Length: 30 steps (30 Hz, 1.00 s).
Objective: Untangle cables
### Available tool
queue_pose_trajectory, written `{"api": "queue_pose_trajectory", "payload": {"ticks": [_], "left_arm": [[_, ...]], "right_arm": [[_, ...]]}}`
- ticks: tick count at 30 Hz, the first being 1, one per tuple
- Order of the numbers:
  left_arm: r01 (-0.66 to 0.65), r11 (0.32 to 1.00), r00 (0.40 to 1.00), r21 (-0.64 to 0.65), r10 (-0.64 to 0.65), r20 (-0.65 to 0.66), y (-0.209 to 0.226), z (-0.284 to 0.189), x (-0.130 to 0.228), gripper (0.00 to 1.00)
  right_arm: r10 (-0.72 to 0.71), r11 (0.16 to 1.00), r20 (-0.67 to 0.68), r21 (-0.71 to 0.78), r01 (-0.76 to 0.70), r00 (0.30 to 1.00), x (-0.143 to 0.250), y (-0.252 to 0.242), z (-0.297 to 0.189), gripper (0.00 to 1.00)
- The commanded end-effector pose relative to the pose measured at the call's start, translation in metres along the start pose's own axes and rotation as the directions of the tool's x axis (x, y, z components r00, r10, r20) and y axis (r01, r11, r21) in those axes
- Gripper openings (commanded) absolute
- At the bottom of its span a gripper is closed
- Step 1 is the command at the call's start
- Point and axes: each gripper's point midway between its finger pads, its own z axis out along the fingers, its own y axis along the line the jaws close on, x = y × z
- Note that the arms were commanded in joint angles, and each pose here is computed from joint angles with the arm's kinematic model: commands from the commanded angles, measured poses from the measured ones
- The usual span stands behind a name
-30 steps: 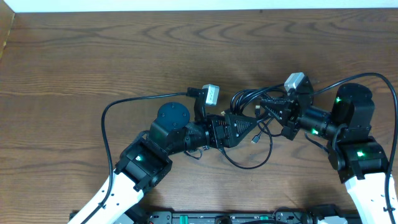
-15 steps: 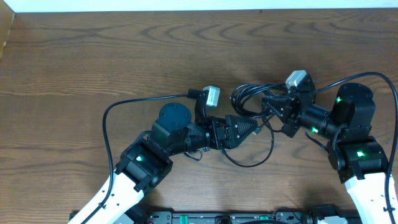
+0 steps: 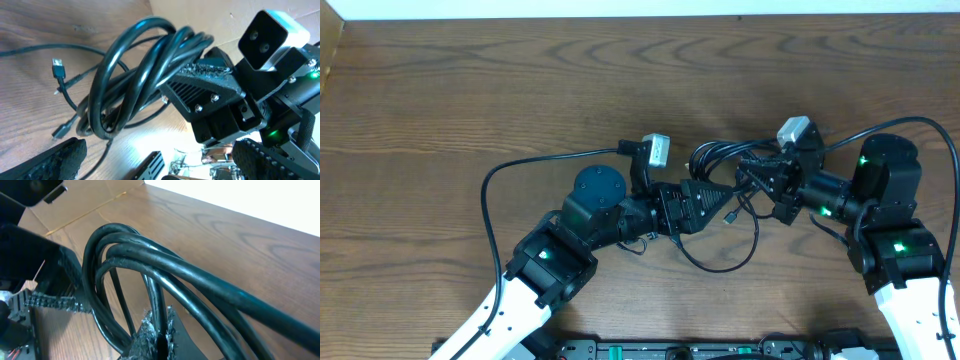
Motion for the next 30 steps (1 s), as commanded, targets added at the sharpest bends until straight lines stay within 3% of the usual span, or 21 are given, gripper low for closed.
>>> {"api": "queue_pose_trajectory", "payload": {"ticks": [1, 11, 19, 30], "left_arm": [[-0.008, 1.000, 0.999, 0.014, 0.007, 0.033, -0.011, -0.001, -0.010, 0.97], [-0.009, 1.000, 0.999, 0.006, 0.009, 0.050, -0.009, 0.000, -0.013, 0.88], [-0.009, 1.000, 0.999, 0.006, 0.009, 0.050, -0.009, 0.000, -0.013, 0.58], [-0.008, 1.000, 0.998, -0.004, 0.009, 0.066, -0.008, 0.000, -0.016, 0.54]], "right_arm": [[-0.002, 0.999, 0.008, -0.046, 0.002, 1.000, -0.004, 0.011, 0.001, 0.01], [-0.014, 0.996, 0.006, -0.092, 0.014, 1.000, -0.004, 0.022, 0.004, 0.01], [-0.014, 0.996, 0.006, -0.093, 0.014, 1.000, -0.004, 0.022, 0.004, 0.01], [-0.012, 0.992, 0.009, -0.122, 0.013, 1.000, -0.005, 0.027, 0.003, 0.01]]}}
